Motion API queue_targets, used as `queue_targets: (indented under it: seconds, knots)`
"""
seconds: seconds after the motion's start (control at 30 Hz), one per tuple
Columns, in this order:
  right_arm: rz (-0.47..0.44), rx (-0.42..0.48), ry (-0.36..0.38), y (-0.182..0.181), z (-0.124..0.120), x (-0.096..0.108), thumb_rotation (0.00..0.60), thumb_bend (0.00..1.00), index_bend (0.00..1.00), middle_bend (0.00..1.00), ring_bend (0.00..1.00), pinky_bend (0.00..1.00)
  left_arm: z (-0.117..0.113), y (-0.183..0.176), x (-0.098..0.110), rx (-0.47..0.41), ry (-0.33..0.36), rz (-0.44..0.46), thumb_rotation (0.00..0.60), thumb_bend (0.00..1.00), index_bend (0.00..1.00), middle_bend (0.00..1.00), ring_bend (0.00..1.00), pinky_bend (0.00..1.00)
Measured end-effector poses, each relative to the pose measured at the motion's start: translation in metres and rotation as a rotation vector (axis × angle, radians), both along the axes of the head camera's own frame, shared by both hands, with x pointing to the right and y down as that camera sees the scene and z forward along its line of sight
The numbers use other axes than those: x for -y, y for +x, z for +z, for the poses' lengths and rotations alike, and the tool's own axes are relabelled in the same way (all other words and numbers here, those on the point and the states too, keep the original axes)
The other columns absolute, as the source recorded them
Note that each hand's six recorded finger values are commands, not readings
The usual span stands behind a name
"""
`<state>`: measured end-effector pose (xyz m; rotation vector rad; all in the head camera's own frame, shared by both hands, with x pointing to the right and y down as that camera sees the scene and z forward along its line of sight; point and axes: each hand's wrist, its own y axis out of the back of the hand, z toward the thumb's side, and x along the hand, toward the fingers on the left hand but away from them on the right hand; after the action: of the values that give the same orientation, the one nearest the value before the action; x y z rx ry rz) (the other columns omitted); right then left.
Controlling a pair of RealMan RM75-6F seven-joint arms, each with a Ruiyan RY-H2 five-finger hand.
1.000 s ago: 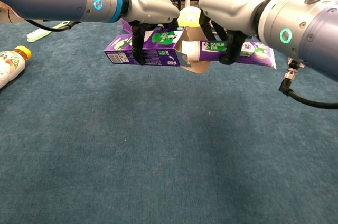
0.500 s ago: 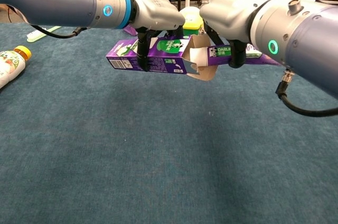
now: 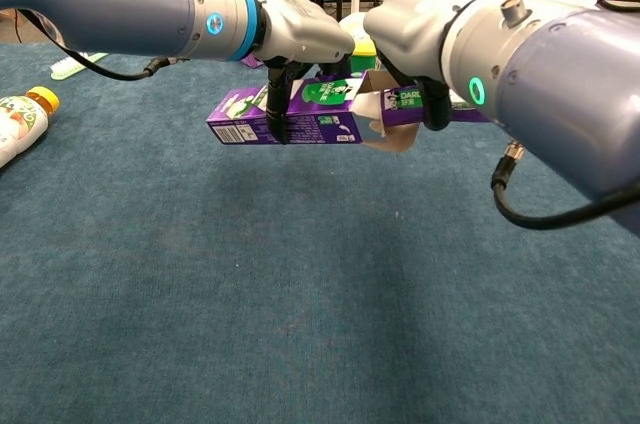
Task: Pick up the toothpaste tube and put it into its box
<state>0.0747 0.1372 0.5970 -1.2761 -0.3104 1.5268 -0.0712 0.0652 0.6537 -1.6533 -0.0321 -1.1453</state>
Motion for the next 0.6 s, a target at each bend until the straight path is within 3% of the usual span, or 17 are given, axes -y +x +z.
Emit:
queue_targets:
  seconds: [0.6]
  knots:
    - [-0.002,-0.022,0.016,-0.015,-0.002,-0.004,0.600,0.59,0.54,0.61,0.61,0.68,-0.003,0.017,-0.005,-0.052,-0.059,-0.051,0.600,0.12,0.54,0.52,0.54,0.79]
